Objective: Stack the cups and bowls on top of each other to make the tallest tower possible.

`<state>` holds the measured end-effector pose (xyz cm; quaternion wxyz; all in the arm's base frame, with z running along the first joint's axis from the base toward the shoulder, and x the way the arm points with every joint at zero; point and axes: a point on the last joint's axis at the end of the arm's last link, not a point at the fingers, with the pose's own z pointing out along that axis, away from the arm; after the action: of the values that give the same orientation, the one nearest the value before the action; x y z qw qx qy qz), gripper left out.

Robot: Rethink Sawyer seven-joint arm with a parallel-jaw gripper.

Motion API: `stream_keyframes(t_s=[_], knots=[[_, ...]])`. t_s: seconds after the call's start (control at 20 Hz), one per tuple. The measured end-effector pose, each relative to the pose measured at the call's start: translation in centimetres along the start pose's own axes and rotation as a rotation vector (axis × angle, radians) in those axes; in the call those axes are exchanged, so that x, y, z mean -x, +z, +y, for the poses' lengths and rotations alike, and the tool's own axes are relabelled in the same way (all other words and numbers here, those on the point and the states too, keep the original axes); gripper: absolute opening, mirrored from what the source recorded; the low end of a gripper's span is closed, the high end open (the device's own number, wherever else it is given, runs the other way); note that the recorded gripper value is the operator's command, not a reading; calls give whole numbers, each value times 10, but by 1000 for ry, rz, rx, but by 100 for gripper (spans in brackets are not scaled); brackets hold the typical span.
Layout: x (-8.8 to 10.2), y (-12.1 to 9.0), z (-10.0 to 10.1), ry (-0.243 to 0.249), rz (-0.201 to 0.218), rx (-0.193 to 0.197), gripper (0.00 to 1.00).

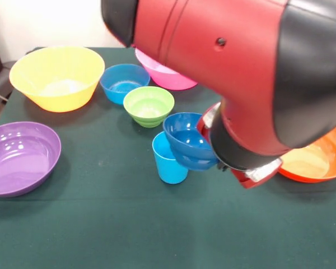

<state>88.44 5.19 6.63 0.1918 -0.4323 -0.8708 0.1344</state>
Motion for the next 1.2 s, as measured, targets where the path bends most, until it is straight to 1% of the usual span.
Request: stream_keyframes(t_s=[0.1, 0.4, 0.6, 0.7, 0.9, 1.1, 1.2], knots=[[5, 4, -4, 4, 0, -3, 0], [19, 13, -15, 18, -21, -13, 0], [24, 18, -24, 29, -20, -23, 0], [25, 22, -28, 34, -12, -27, 0], [22, 26, -30, 35, -3, -30, 0], [15, 29, -30, 31, 4, -36, 0], [8, 31, -30, 28, 8, -40, 0]])
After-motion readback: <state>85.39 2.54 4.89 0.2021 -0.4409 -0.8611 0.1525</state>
